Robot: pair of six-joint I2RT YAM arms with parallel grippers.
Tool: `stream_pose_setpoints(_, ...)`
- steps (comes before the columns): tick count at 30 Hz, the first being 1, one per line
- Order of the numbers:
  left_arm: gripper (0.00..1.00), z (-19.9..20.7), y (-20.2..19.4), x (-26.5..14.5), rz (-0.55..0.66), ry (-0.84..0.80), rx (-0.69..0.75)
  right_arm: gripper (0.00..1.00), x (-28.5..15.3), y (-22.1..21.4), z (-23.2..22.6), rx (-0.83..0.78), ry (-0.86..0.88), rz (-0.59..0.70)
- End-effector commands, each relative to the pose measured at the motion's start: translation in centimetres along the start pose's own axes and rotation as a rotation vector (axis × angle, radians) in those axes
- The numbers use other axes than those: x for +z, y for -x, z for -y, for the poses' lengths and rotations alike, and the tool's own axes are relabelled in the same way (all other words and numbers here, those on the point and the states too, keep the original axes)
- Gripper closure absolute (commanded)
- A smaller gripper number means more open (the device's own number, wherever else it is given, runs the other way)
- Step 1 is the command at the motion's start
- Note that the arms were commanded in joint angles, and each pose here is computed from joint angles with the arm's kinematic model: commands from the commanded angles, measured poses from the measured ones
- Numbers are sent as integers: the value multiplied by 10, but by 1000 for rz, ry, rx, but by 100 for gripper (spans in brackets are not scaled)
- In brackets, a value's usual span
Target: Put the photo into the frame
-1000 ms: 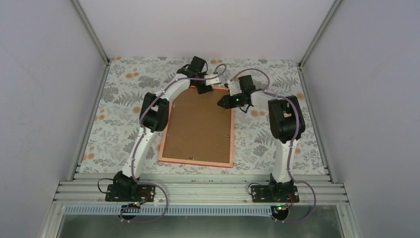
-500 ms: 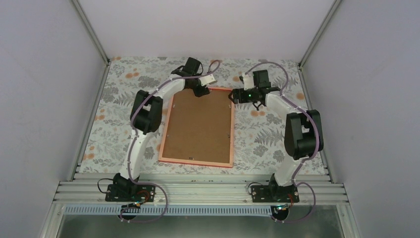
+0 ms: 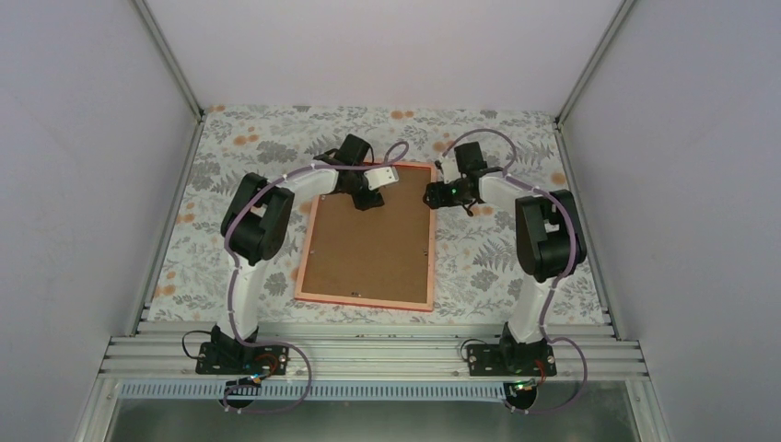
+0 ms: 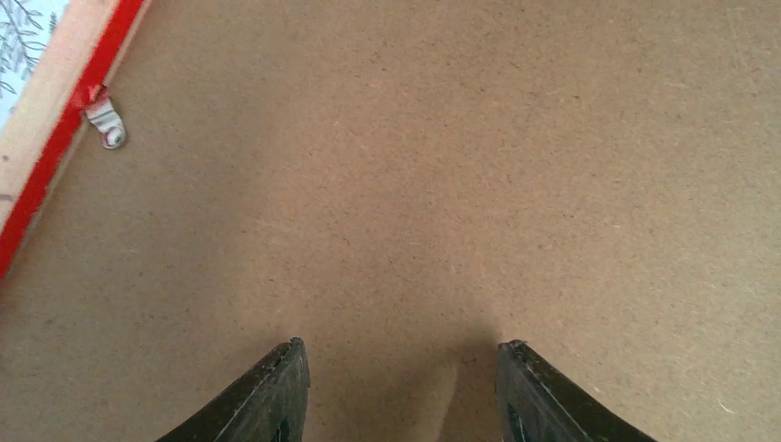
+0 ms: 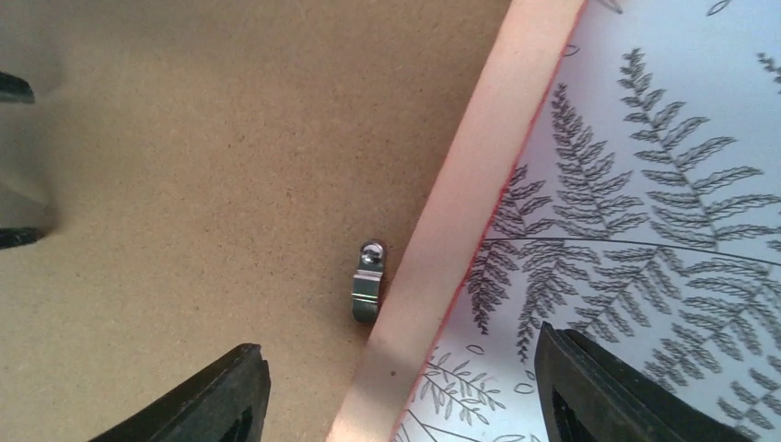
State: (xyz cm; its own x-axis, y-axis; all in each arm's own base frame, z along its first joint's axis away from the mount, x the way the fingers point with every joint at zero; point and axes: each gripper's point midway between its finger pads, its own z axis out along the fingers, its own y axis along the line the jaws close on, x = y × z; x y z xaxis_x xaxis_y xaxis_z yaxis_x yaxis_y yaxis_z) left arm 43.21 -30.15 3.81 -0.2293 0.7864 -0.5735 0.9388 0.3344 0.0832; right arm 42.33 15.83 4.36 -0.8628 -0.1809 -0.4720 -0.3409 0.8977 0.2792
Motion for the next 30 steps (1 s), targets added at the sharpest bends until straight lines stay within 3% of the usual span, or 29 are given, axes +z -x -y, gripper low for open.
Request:
stream_pose_setpoints(1, 48, -4, 9, 0, 27, 32, 25, 31, 7, 8, 1, -42, -62, 12)
stream_pose_setpoints(12, 49, 3, 4, 10, 9, 21, 31, 53, 29, 9, 15, 21, -124, 0)
stream_pose_setpoints(17, 49, 2, 3, 11, 2, 26, 35, 75, 40, -7, 30, 33, -169, -53)
stream_pose_setpoints(24, 49, 4, 3, 10, 0, 14, 30, 92, 37, 4, 32, -30, -159, -43)
stream_pose_setpoints(28, 49, 4, 2, 12, -4, 12, 28, 84, 31, 22, 20, -69, -88, -14)
stream_pose_setpoints(30, 49, 3, 1, 13, -9, 17, 24, 70, 22, 33, 18, -90, -82, 16)
